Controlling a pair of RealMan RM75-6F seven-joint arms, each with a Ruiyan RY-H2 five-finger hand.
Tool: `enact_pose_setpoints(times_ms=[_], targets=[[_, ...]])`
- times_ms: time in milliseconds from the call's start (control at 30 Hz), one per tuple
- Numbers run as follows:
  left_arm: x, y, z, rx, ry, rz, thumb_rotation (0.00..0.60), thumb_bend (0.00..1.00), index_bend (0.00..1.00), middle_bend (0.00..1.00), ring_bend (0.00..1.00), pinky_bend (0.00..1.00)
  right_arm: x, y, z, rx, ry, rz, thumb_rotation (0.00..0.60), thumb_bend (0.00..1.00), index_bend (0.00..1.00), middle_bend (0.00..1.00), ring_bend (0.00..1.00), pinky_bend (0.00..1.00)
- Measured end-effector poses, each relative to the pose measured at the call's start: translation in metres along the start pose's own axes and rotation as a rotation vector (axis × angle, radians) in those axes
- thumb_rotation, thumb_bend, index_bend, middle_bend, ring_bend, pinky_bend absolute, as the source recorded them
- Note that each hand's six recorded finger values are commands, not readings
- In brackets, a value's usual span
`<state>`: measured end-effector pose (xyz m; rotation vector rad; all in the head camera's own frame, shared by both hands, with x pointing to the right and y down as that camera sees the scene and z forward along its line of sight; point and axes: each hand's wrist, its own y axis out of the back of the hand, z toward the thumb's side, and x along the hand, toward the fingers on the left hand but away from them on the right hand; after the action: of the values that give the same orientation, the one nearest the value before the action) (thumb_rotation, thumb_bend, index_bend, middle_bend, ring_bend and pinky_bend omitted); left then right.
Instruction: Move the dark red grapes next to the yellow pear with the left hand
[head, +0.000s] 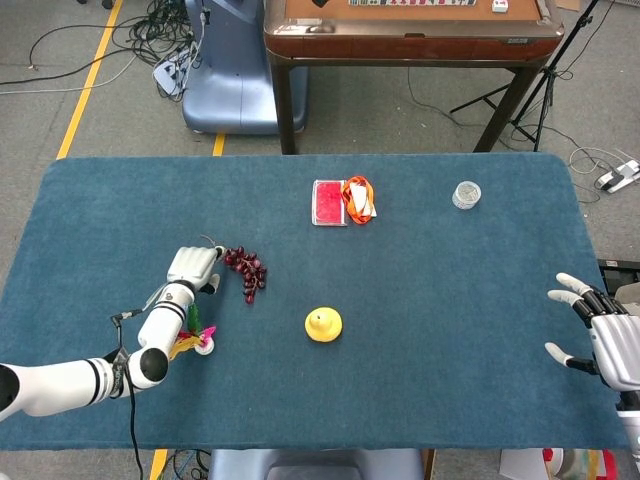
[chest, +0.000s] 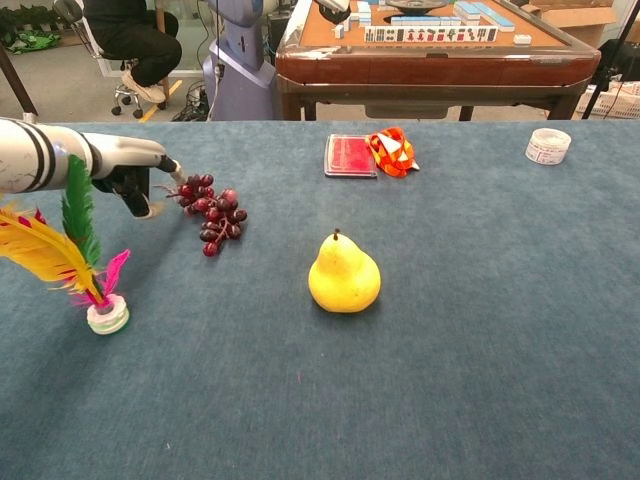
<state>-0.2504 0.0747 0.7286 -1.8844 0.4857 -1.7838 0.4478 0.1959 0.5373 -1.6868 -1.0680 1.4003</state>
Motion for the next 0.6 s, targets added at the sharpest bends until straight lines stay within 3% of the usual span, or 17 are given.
enact_pose_setpoints(times_ms=[600], targets=[[-0.007,-0.001,0.024,-0.015,-0.075,-0.025,0.6,0.55,0.25,1.0,1.0,1.0,0.001,0.005,-0.002,-0.006,-0.003,-0.011,0.6,0.11,0.29,0.17,0.17,0.31]])
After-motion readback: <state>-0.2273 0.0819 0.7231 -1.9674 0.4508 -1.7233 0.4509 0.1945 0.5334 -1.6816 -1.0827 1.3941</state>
